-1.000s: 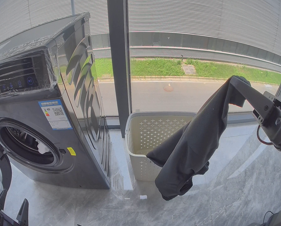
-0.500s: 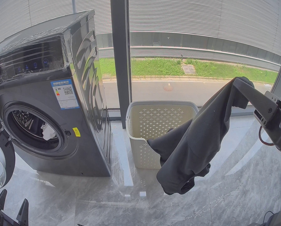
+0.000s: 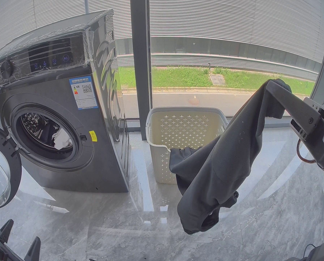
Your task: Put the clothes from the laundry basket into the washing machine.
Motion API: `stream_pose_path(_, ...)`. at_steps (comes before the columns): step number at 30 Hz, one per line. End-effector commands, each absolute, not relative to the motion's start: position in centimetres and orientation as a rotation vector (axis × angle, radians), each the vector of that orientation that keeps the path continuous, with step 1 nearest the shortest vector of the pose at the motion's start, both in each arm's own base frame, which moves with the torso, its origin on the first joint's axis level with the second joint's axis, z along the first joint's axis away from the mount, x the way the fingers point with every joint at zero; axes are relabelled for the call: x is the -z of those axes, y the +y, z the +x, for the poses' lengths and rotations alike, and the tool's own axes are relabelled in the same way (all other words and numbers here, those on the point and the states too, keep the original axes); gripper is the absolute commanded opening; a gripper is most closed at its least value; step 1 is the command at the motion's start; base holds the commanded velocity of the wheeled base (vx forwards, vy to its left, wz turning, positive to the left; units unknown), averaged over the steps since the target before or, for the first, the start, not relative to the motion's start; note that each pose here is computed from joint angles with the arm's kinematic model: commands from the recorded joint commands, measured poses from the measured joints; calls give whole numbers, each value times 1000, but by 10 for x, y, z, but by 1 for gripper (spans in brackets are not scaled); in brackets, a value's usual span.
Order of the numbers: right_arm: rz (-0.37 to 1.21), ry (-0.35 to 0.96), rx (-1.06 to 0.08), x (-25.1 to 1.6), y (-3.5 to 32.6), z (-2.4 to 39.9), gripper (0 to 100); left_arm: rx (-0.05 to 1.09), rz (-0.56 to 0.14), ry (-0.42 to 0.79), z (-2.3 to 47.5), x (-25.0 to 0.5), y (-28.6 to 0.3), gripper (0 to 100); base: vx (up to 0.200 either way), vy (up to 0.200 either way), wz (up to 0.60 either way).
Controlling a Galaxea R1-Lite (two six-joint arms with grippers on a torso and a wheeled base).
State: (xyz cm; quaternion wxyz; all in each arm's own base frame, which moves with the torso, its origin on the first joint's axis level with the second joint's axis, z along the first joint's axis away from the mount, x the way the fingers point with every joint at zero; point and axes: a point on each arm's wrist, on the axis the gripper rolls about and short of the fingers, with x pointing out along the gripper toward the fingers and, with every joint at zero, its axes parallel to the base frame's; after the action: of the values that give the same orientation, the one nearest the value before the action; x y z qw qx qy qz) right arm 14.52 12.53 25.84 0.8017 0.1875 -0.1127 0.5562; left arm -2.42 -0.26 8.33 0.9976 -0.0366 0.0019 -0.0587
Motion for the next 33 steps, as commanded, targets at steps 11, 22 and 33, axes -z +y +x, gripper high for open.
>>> stream_pose_path(11,408,-220,-1279,-254,131,129,0,645,164,-207,-45,-149,-13,100,0,0,0)
stream_pose_path(22,405,-193,-1377,-257,160,135,0,1074,132,-4,42,-229,-21,100,0,0,0)
stream_pose_path(33,415,-139,-1492,-253,196,130,0,1356,174,159,111,-212,-72,100,0,0,0)
